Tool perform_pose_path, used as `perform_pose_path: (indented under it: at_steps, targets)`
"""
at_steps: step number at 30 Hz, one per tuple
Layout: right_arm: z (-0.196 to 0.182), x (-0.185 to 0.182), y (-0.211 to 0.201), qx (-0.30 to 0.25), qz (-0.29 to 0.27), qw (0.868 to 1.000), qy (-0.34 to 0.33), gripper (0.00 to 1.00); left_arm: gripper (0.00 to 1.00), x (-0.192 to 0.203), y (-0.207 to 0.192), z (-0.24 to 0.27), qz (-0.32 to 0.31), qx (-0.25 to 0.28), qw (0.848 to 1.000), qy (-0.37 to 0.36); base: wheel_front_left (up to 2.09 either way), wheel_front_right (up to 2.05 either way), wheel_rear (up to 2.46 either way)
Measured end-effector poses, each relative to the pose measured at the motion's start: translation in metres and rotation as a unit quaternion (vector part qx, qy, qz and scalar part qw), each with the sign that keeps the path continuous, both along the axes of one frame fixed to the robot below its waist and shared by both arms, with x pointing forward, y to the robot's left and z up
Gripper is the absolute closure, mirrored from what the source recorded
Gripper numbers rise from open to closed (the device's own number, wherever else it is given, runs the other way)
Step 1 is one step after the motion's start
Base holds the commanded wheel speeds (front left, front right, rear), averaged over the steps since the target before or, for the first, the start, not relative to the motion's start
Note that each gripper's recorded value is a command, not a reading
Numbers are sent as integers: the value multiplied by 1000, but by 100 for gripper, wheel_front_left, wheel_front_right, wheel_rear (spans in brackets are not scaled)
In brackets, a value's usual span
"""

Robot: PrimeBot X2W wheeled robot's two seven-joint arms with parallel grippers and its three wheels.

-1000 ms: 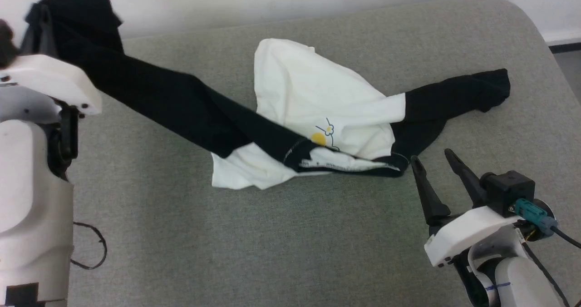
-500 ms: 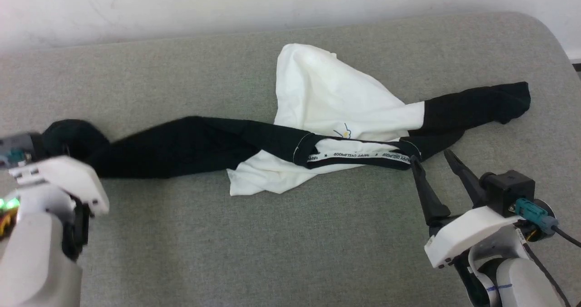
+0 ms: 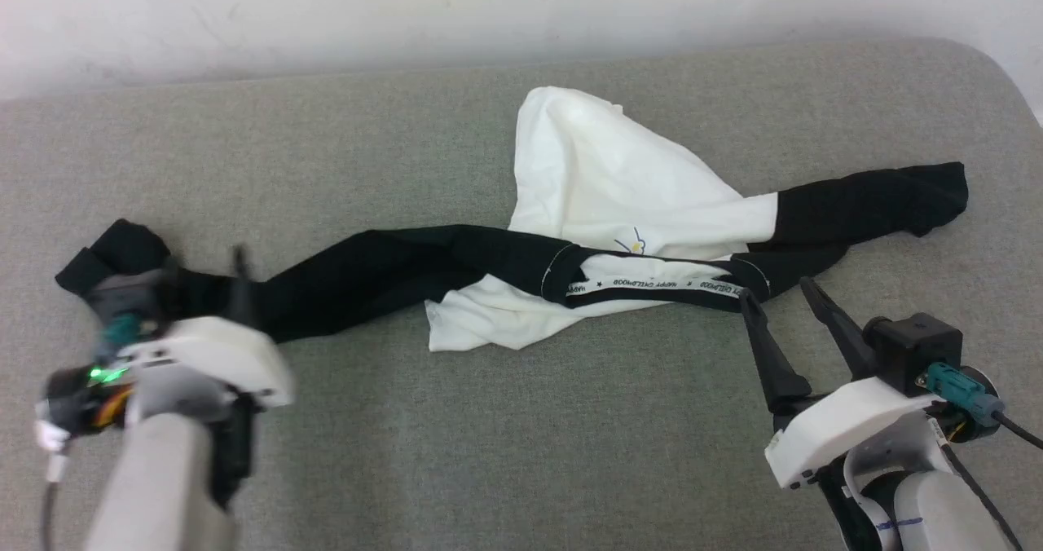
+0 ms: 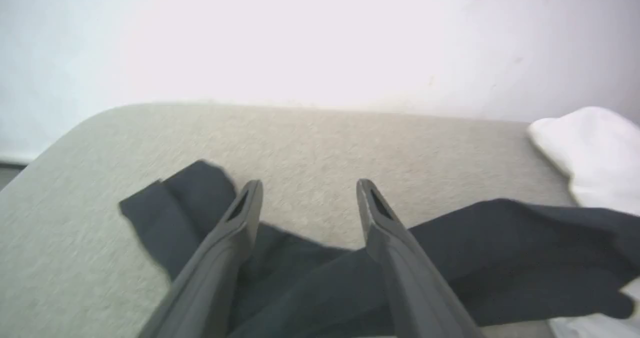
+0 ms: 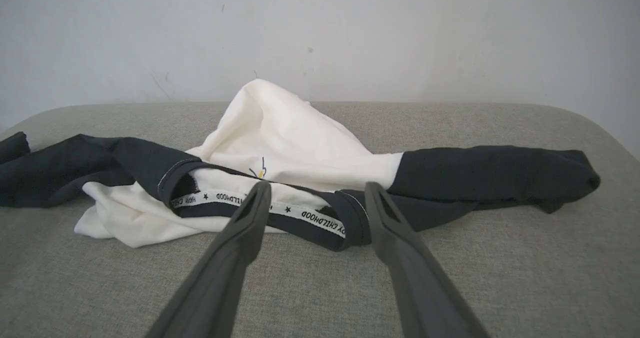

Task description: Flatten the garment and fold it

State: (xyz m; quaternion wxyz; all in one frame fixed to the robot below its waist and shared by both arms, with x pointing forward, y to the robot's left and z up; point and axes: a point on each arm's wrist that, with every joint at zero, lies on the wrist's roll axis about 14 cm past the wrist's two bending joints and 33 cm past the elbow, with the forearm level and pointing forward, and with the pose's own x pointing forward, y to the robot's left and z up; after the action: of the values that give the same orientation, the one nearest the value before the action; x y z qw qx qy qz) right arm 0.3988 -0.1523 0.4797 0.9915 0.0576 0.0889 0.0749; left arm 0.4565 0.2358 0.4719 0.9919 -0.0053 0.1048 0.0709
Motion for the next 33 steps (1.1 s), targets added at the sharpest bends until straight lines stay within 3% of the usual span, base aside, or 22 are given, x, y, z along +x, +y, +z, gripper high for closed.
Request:
perform_pose_path:
  at_steps: [5,12,18,28,29,30,31,32,33]
  targets:
    - [4,0,-1,2,-1,1000,-6,0,0,0,-96,34,-122,-12,990,-75,0,0,0]
    - [5,-1,-5,3,-8,1000,-7,0,0,-21,-199,16,-274,-19,961,-22,0,0,0]
    - [3,-6,-15,5,-23,1000,-3,0,0,-16,-231,-7,-319,5,947,37,0,0,0]
    - [-6,-14,-32,8,-51,999,7,0,0,-8,-250,-46,-347,47,926,138,0,0,0]
    - [-7,-14,-33,7,-53,999,8,0,9,-7,-250,-47,-345,50,926,143,0,0,0]
    - [-7,-15,-34,7,-55,998,8,0,51,-5,-249,-48,-343,56,927,144,0,0,0]
    - [-8,-15,-35,7,-56,998,9,0,79,-4,-249,-48,-342,61,927,144,0,0,0]
    - [-9,-15,-36,7,-57,998,10,0,100,-4,-248,-49,-340,62,927,146,0,0,0]
    - [-9,-15,-36,7,-57,998,10,0,100,-4,-247,-50,-340,63,927,148,0,0,0]
